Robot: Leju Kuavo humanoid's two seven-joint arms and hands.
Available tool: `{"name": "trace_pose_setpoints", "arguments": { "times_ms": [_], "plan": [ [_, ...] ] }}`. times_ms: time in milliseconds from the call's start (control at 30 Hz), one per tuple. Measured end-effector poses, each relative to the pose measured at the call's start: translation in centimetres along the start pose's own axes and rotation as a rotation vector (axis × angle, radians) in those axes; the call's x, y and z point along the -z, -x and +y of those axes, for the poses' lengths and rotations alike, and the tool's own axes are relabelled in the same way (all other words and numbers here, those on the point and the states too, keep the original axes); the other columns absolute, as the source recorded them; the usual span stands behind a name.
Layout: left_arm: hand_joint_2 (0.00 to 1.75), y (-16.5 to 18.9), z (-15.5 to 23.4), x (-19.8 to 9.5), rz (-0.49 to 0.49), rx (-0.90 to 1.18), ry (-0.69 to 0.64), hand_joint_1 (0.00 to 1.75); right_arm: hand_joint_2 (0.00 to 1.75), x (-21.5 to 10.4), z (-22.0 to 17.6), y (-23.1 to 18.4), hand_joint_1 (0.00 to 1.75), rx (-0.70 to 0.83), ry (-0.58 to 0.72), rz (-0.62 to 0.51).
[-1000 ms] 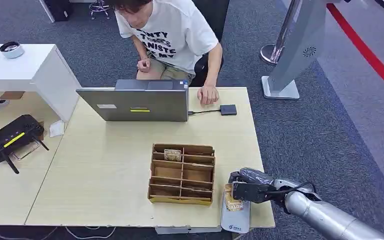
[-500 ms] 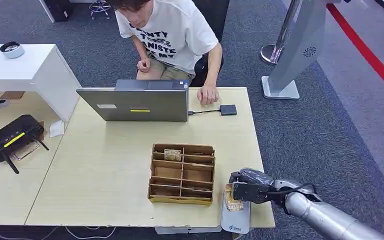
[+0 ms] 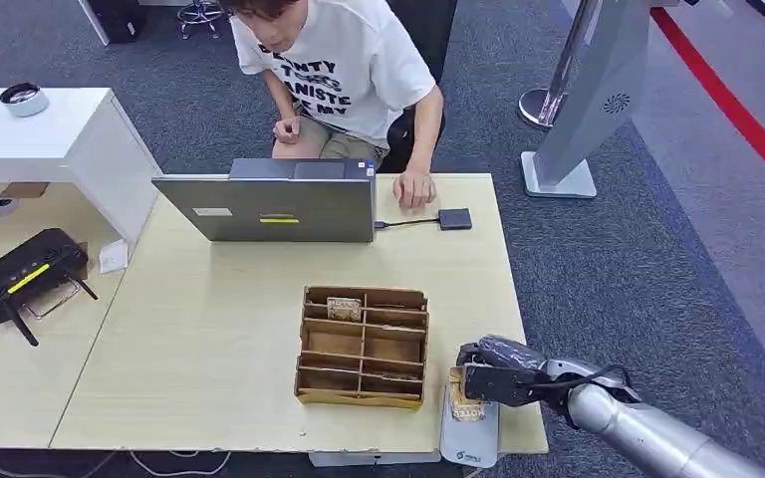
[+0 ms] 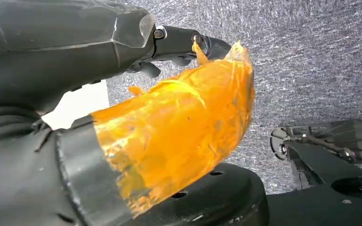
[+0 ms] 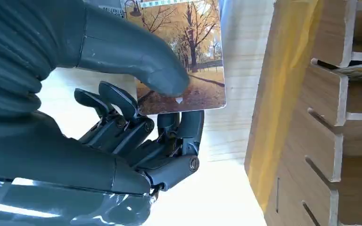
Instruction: Pass the card to the sensor for recognition and then transmit it.
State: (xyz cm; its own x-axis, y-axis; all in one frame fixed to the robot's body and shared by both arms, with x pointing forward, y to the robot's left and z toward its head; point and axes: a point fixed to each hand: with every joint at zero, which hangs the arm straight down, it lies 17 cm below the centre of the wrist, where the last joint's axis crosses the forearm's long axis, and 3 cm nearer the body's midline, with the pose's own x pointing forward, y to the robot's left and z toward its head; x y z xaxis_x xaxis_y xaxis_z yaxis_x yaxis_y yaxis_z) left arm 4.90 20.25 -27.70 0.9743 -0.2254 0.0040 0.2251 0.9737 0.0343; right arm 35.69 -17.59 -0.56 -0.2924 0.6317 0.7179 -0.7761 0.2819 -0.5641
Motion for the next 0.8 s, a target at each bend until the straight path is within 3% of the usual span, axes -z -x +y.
{"name": "trace_pose_setpoints", "arguments": {
  "times_ms": [500, 800],
  "plan": [
    [0.00, 0.0, 0.0, 0.0, 0.000, -0.005, 0.001, 0.00, 1.75, -0.1, 0.1, 0.4, 1.75, -0.008, 0.019, 0.013],
    [0.00, -0.4, -1.3, -0.2, -0.034, -0.034, 0.083, 0.00, 1.75, -0.1, -0.7, 1.4, 1.75, -0.084, 0.114, 0.056]
  ]
}}
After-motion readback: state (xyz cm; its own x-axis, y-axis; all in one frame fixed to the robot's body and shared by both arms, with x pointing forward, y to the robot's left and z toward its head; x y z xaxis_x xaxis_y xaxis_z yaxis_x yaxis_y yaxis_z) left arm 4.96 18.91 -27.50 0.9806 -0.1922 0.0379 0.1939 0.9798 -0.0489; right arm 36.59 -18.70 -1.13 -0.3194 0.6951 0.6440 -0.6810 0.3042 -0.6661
